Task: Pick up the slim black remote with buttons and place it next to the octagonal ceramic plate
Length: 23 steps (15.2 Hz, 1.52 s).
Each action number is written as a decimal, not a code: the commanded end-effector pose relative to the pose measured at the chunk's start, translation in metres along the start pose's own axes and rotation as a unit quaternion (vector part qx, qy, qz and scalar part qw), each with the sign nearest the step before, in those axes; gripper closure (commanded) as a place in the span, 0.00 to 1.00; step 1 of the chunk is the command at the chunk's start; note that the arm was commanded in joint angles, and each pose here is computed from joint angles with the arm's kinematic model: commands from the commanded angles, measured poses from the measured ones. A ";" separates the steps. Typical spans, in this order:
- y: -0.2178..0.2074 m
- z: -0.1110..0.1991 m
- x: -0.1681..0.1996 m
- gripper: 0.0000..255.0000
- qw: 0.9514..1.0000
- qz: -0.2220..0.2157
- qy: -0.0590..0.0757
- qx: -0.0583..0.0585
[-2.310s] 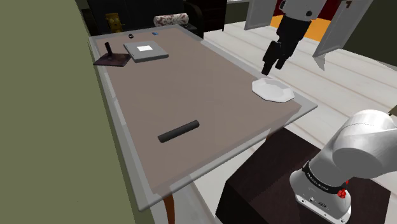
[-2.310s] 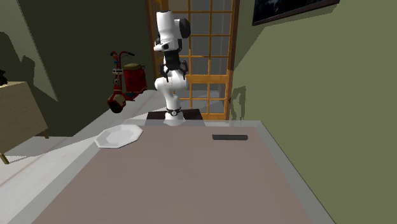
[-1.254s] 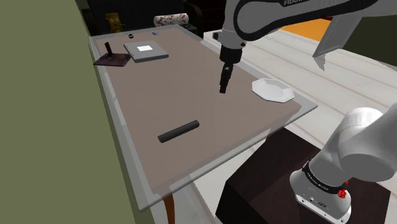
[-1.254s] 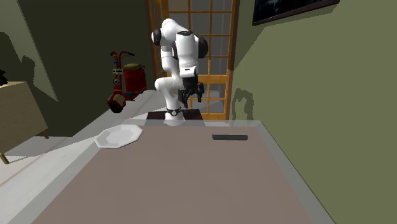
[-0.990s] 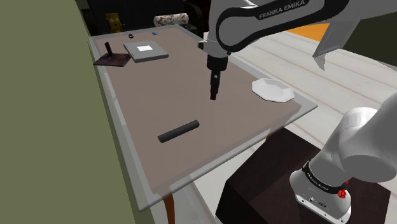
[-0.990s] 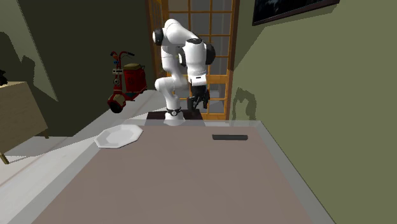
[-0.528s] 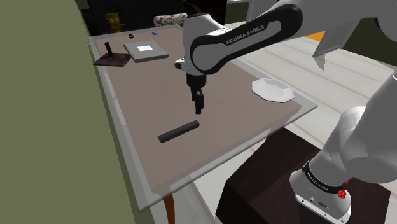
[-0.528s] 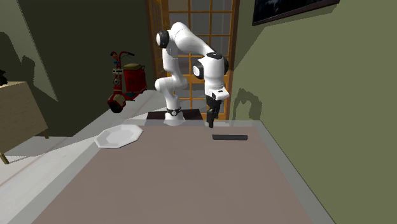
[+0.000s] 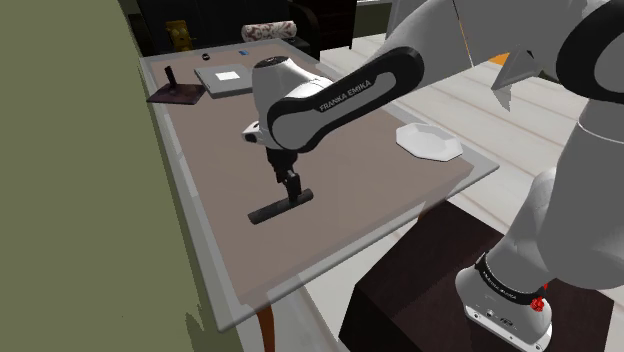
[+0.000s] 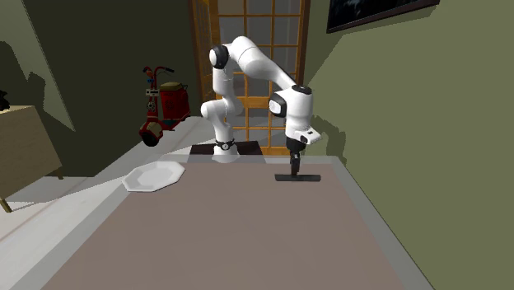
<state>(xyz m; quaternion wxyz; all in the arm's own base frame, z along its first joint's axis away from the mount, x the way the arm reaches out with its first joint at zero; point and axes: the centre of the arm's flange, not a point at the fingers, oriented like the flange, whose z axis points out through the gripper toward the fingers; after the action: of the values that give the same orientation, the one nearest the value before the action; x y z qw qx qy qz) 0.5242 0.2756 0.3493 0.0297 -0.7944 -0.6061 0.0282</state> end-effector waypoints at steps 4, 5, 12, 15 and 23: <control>-0.002 0.027 0.003 0.00 1.000 -0.005 0.000 0.000; -0.002 0.032 0.003 0.00 1.000 -0.005 0.000 0.000; -0.002 0.035 0.003 0.00 1.000 -0.005 0.000 0.000; -0.002 0.035 0.003 1.00 1.000 -0.005 0.000 0.000; -0.002 0.035 0.003 1.00 1.000 -0.005 0.000 0.000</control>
<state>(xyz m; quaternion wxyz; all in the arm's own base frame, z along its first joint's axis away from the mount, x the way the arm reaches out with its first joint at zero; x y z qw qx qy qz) 0.5205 0.2787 0.3165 0.0289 -0.7916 -0.6097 0.0262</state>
